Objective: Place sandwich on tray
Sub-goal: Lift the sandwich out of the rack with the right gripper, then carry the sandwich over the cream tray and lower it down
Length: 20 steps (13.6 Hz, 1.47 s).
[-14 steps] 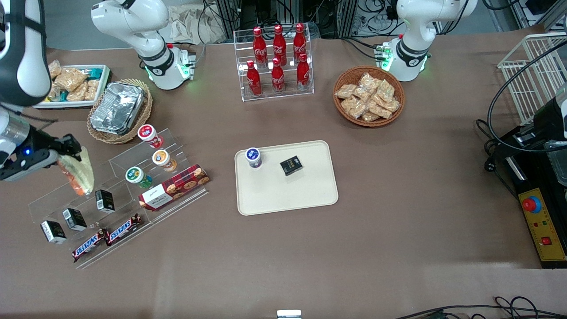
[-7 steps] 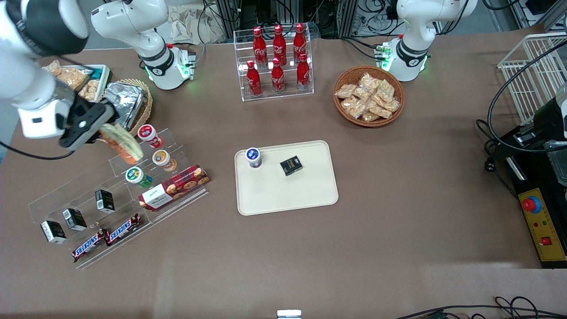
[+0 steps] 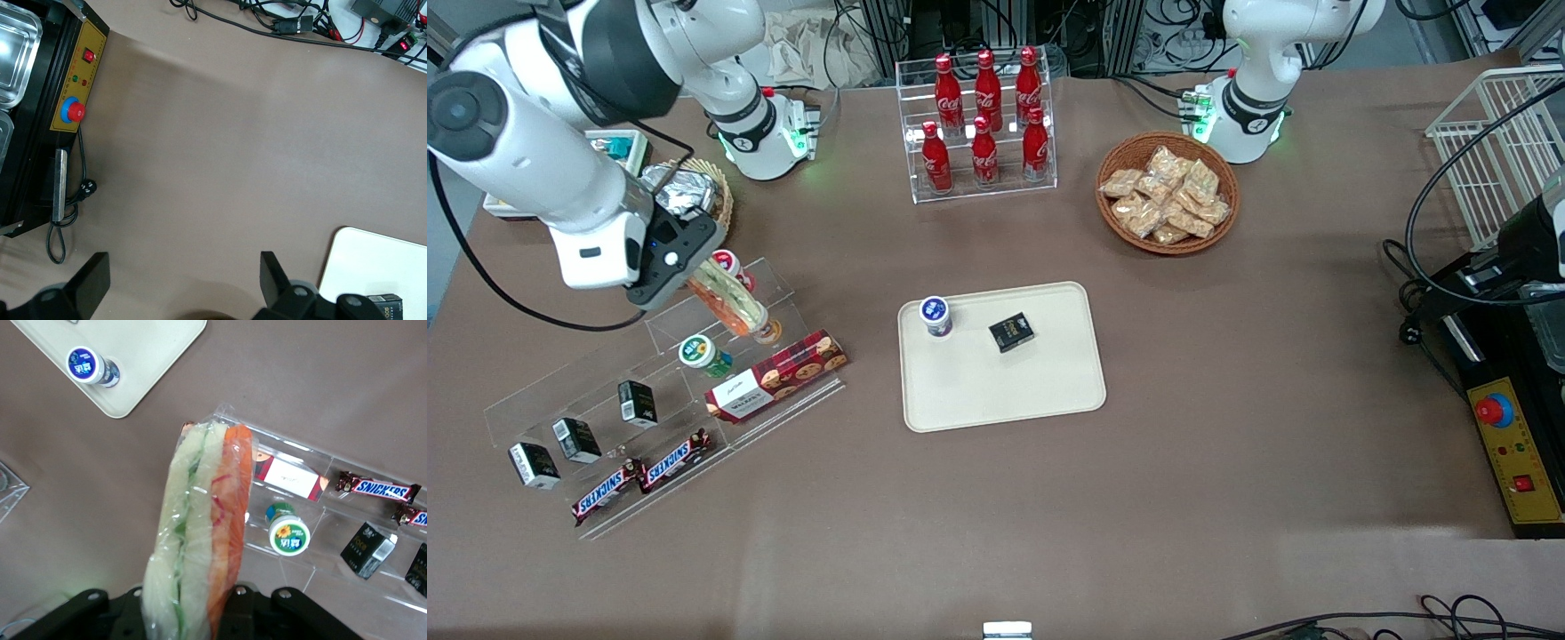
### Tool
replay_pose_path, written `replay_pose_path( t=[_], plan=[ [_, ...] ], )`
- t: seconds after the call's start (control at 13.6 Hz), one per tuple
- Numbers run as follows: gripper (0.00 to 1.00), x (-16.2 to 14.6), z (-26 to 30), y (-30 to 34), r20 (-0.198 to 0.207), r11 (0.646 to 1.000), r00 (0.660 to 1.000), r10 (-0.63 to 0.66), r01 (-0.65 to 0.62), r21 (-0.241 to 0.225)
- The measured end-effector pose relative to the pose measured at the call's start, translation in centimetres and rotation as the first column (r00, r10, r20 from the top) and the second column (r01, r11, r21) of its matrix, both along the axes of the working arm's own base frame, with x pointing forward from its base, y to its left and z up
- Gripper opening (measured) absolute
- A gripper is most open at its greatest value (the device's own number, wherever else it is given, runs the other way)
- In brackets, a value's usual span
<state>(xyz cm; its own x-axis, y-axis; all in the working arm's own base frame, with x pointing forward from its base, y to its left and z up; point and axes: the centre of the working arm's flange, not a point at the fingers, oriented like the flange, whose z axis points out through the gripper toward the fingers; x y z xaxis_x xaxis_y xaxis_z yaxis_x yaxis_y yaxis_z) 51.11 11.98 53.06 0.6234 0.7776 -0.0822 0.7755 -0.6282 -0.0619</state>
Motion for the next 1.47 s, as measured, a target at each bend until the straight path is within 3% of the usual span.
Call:
replay_pose_path(
  t=[0.44, 0.81, 1.25, 1.47],
  plan=[
    [0.23, 0.0, -2.8, 8.6, 0.057, 0.992, 0.99, 0.127, -0.127, -0.011],
    [0.23, -0.1, -9.8, 19.6, 0.158, 0.965, 0.953, 0.258, -0.261, -0.003],
    [0.23, -1.2, -23.2, 30.5, 0.352, 0.912, 0.858, 0.374, -0.409, 0.029],
    [0.23, -2.3, -30.4, 32.9, 0.401, 0.874, 0.804, 0.439, -0.485, 0.013]
  ],
)
